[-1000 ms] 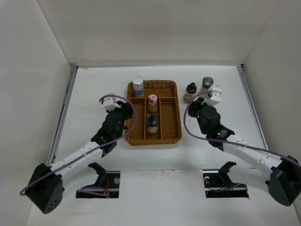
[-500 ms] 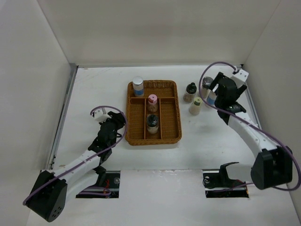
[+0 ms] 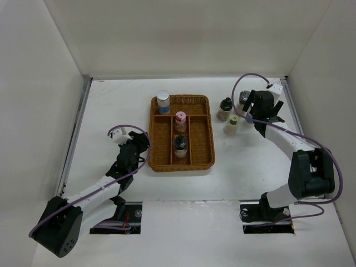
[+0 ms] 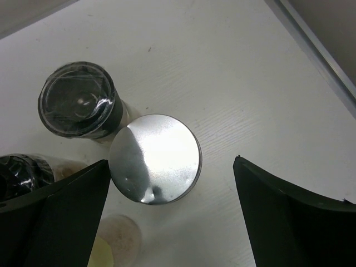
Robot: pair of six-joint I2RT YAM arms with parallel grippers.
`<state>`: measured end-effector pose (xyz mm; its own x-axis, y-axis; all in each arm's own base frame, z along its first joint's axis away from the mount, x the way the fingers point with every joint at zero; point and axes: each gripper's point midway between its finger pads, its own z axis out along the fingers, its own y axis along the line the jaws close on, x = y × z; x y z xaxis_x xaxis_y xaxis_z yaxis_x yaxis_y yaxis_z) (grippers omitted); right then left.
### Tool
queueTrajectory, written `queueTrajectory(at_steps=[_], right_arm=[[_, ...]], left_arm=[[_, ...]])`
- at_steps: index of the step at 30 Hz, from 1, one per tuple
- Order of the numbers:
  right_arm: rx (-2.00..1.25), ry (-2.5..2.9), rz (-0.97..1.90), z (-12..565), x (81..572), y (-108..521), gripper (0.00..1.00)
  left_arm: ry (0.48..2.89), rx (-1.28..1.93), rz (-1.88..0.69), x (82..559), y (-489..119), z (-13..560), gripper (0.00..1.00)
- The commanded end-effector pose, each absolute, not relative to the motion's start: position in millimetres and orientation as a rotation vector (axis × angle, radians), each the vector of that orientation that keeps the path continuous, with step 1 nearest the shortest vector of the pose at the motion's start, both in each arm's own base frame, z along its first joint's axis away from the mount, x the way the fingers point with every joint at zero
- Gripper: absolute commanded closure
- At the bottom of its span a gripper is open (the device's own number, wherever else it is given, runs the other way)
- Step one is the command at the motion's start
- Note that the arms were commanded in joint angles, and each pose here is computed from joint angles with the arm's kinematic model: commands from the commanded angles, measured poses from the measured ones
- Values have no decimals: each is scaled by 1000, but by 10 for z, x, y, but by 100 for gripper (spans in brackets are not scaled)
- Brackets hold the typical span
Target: Organize the condiment bottles
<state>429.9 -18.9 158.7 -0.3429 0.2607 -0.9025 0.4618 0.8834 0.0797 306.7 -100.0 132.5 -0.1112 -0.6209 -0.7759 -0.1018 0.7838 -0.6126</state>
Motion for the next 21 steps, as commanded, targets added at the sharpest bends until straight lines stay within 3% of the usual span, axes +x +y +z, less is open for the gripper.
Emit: queueTrajectory(at_steps=[1,6,11,16,21], right_arm=[[514,1852,-135,1865,4555,-133,4],[520,1855,-124,1792,4637,-155,17],[577,1757,-135,2003,4480,-254,46],[641,1583,-187,2646,4074,-395,50],[580,1441,-66,3429,3810,-92,52]], left_arm=[[1591,-592,-536,3101,-1024,1456,65],[1595,-593,-532,3102,-1016,1440,65],[1596,-597,-529,3103,-1006,1429,64],[1593,-605,-528,3108,-988,1421,63],[1595,-611,-526,3118,-983,1399,63]])
